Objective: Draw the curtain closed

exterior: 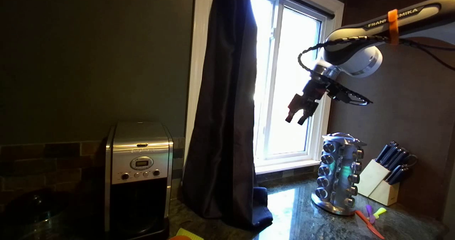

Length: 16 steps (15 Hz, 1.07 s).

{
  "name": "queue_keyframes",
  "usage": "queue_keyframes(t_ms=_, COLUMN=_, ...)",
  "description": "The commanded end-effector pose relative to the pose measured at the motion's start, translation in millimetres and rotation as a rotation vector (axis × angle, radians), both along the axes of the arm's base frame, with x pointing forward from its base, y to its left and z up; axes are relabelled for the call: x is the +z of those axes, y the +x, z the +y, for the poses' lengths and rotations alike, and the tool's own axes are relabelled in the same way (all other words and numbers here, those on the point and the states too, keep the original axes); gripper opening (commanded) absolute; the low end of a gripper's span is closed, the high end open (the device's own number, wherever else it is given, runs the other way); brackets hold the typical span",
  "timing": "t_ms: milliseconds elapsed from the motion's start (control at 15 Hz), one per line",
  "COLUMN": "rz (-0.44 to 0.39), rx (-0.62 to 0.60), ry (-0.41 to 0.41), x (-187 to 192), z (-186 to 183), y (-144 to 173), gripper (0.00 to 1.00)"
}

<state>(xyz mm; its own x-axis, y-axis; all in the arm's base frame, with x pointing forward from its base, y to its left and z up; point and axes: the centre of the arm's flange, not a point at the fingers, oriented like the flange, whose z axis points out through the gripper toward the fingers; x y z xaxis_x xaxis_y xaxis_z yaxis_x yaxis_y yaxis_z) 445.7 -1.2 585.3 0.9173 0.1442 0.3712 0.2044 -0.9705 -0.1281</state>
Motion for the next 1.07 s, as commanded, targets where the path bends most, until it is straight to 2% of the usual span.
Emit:
queue_keyframes(t_ms=0, rz=-0.11, rx=-0.094, ry=-0.001, x=57.3, z=8.0, y=33.1, gripper=1.0)
queue_keyframes(t_ms=267, rz=-0.305, rx=-0.258, ry=0.06, x=114.4, z=18.3, y=60.4, gripper=1.0)
queue_keyframes(t_ms=600, rz=-0.528, rx=-0.453, ry=0.173, x=175.5, z=46.6, y=88.7, gripper=1.0)
queue_keyframes(t_ms=1000, rz=-0.805, rx=-0.642, ry=0.25, x=238.1, z=85.3, y=100.6, gripper=1.0)
